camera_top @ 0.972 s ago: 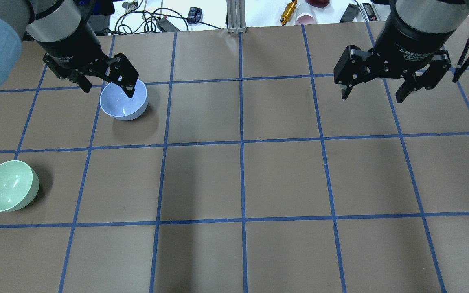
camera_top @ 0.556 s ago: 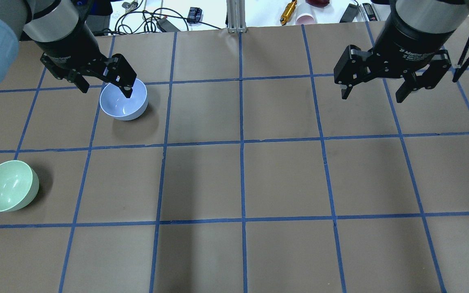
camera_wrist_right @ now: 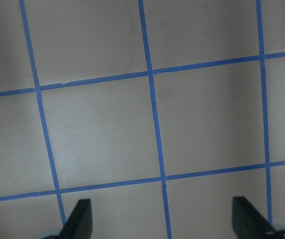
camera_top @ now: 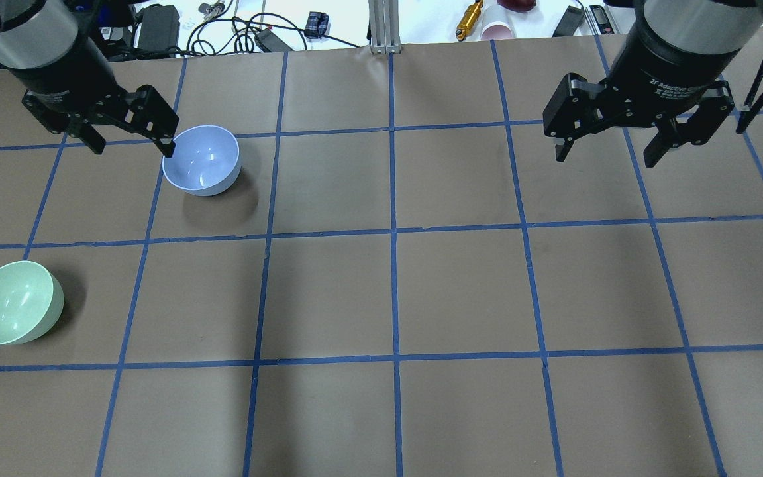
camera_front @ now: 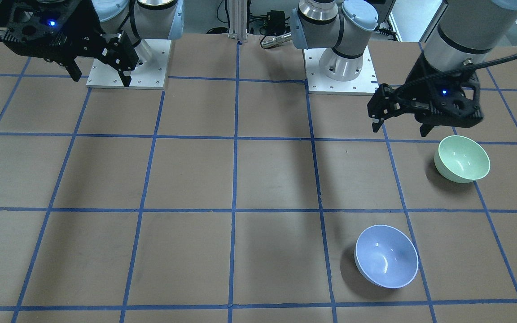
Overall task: Stack green bowl on blue bowl
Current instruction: 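Move the left gripper away from the blue bowl toward the green bowl, then lower the left gripper onto the rim of the light green bowl, then close the left gripper on the green bowl's rim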
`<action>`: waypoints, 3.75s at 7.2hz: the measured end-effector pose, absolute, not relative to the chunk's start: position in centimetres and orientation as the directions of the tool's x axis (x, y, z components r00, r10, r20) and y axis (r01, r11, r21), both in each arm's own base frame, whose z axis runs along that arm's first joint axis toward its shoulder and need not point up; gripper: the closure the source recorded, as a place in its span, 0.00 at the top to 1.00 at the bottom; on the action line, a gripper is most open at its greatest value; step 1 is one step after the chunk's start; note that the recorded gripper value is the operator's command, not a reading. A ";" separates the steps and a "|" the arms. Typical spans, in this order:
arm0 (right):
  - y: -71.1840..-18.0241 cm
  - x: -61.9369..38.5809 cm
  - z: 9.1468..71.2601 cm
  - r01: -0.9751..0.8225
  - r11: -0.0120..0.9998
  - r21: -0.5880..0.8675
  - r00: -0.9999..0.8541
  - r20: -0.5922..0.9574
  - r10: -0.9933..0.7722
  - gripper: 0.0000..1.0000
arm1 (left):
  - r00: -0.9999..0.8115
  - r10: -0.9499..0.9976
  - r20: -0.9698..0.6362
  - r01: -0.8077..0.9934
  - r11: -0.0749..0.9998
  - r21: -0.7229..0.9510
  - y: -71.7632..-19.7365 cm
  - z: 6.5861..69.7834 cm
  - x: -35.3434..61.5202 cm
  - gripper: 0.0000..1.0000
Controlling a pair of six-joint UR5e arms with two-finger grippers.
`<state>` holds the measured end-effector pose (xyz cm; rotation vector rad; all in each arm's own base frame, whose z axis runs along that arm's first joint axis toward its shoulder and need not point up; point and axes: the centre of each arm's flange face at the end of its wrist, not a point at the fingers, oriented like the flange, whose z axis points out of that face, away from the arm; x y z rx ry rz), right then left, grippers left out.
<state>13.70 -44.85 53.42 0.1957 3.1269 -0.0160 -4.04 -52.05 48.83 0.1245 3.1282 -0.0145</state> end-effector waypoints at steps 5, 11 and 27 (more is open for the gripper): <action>-44.8 13.7 53.4 0.125 0.992 -0.009 -0.992 -0.009 0.125 1.00 | -0.977 0.205 0.057 0.209 0.975 0.073 -49.9 42.8 15.5 1.00; -44.8 13.7 53.4 0.125 0.992 -0.010 -0.992 -0.009 0.125 1.00 | -0.965 0.241 0.104 0.247 0.968 0.049 -44.8 29.8 33.5 1.00; -44.8 13.7 53.4 0.125 0.992 -0.009 -0.992 -0.009 0.125 1.00 | -0.981 0.091 0.173 0.098 0.995 0.030 -42.6 18.3 36.5 0.63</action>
